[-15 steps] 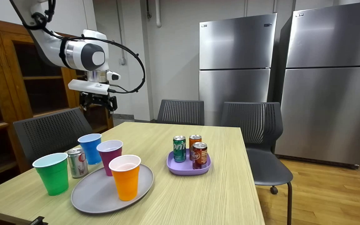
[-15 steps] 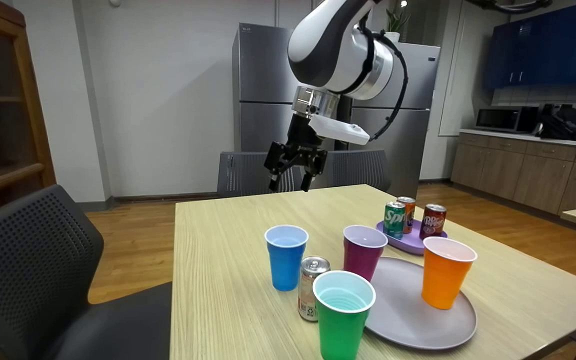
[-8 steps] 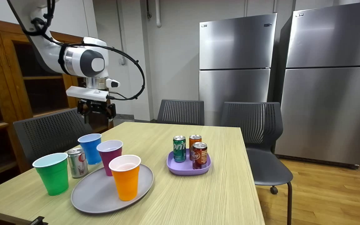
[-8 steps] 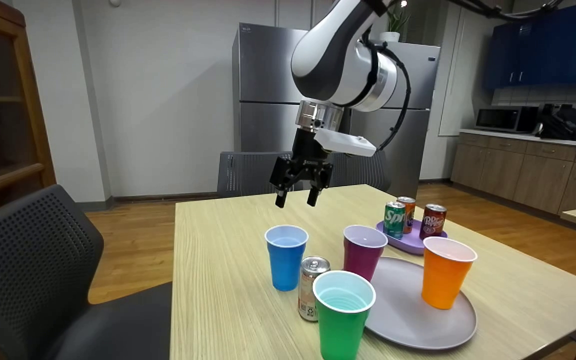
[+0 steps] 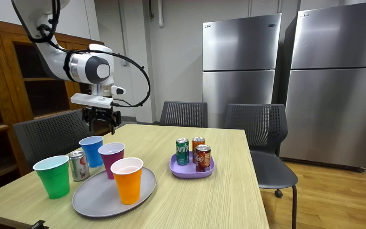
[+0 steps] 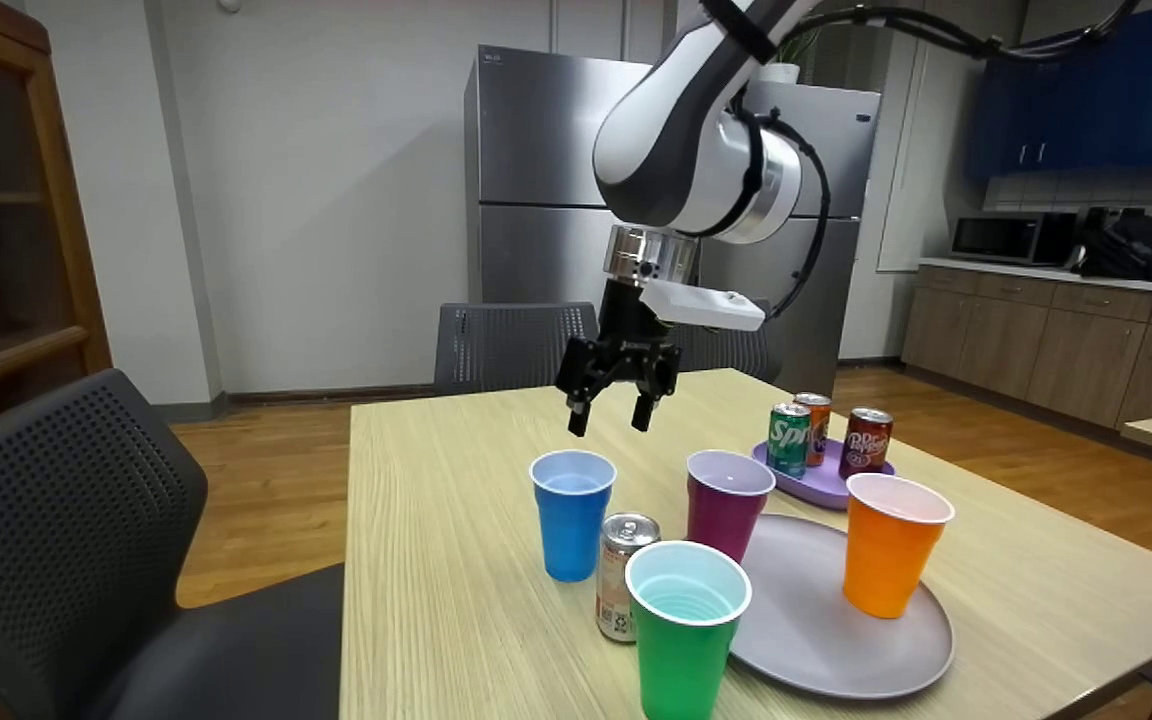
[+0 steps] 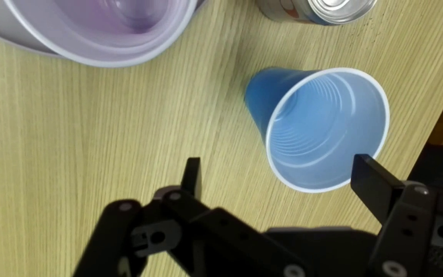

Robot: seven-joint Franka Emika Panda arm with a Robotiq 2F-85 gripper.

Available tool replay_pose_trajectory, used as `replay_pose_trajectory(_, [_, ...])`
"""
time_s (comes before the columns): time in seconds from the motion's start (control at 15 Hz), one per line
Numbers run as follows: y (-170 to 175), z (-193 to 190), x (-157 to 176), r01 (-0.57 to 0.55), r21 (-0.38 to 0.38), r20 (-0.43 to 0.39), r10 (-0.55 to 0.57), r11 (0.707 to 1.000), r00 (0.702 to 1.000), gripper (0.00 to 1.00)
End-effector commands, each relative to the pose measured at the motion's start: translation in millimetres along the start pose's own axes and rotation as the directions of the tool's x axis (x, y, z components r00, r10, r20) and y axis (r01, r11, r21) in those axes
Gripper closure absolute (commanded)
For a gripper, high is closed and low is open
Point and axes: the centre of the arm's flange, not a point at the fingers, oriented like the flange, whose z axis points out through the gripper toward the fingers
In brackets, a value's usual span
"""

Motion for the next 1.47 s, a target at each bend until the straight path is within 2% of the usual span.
replay_pose_trajectory(0.0, [-2.5,8.7,5.9,-0.026,-0.031,0.018,0.027,0.999,0.999,0.0])
replay_pose_trajectory(0.67, [-15.1,28.0,13.0,-0.047,-0.052,0.05,0.05,0.998,0.998,0.0])
replay_pose_trajectory(1.4, [-14.1,42.5,14.7,-0.097,-0.073,0.065,0.102,0.993,0.993,0.0])
